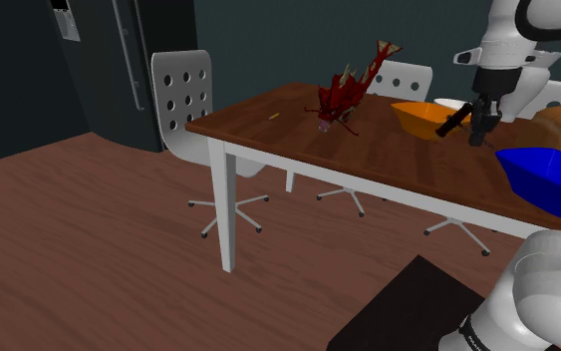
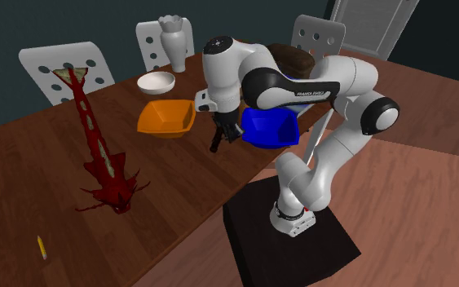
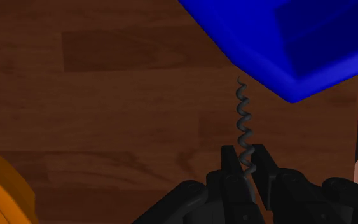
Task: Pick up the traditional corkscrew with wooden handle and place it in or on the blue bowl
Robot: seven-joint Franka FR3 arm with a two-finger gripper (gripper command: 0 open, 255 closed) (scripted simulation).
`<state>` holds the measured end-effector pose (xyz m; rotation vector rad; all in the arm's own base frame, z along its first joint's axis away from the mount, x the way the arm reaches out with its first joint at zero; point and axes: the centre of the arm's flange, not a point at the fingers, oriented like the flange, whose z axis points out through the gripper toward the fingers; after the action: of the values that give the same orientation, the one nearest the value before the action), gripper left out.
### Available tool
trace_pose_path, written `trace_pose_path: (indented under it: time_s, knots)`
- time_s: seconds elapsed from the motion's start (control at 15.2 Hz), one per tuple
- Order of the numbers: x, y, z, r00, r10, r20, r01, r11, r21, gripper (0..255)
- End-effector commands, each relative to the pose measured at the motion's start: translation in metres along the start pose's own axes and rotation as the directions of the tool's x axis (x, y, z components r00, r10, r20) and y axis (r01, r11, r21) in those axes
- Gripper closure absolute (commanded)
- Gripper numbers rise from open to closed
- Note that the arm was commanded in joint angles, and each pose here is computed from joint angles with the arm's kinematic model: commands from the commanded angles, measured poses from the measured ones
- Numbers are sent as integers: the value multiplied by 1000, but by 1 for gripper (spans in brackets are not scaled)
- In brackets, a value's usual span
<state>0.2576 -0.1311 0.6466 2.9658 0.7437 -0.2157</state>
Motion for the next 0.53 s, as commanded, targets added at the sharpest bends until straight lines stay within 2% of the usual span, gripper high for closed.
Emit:
trace_pose_path:
  time_s: [0.0, 0.46]
  knots:
    - [-2, 0, -10, 1000, 0, 0, 0, 1000, 0, 255]
    - [-8, 2, -47, 1000, 0, 0, 0, 1000, 0, 255]
